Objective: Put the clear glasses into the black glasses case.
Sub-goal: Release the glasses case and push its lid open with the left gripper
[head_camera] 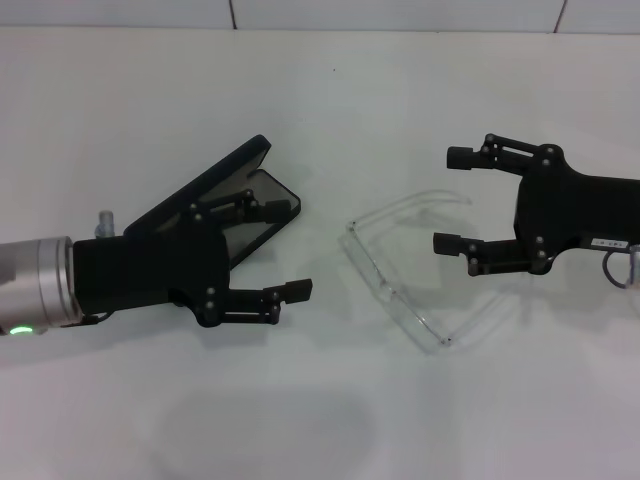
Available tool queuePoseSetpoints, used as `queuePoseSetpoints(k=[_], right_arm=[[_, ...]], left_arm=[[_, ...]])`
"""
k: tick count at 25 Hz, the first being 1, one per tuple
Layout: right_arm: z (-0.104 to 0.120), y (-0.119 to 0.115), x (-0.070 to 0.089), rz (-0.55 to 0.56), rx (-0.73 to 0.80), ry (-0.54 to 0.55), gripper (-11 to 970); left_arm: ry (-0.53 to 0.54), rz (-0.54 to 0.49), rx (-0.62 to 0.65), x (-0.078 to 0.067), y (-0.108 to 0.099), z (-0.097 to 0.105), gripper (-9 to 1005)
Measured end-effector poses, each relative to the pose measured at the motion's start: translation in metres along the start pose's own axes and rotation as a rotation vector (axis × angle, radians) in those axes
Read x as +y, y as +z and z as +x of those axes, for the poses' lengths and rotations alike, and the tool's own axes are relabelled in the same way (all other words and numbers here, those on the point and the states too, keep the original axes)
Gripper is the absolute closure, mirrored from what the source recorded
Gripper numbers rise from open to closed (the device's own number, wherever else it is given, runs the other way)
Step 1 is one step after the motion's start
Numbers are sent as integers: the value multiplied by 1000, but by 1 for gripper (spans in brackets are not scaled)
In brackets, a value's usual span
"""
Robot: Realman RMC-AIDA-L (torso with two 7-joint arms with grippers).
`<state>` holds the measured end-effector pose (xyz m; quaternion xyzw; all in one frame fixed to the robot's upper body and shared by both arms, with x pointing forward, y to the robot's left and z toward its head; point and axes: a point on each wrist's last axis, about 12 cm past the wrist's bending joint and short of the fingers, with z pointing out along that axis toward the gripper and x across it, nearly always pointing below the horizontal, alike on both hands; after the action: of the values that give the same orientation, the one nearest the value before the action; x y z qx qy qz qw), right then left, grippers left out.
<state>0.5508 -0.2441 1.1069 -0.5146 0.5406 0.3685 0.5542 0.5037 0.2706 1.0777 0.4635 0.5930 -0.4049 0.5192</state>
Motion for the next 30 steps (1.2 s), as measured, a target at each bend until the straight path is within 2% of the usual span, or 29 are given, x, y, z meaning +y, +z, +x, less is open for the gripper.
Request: queuePoseSetpoints(k=[13, 18, 20, 23, 26, 30], right_arm=[[3, -3, 4, 7, 2, -14, 77], [5, -3, 5, 7, 2, -18, 79], [5, -3, 5, 6, 1, -18, 79], [5, -3, 5, 6, 1, -19, 80], [5, -3, 5, 9, 4, -19, 81], [6, -3, 5, 14, 7, -16, 82]], left_arm=[[-7, -12, -4, 4, -1, -3, 159], [-79, -164, -6, 33, -17, -23, 173], [-132, -210, 77, 48, -23, -36, 179], [-184, -272, 226, 61, -24, -47, 188], [-218, -319, 351, 65, -16, -49, 197], [-210, -337, 433, 63, -5, -50, 208]])
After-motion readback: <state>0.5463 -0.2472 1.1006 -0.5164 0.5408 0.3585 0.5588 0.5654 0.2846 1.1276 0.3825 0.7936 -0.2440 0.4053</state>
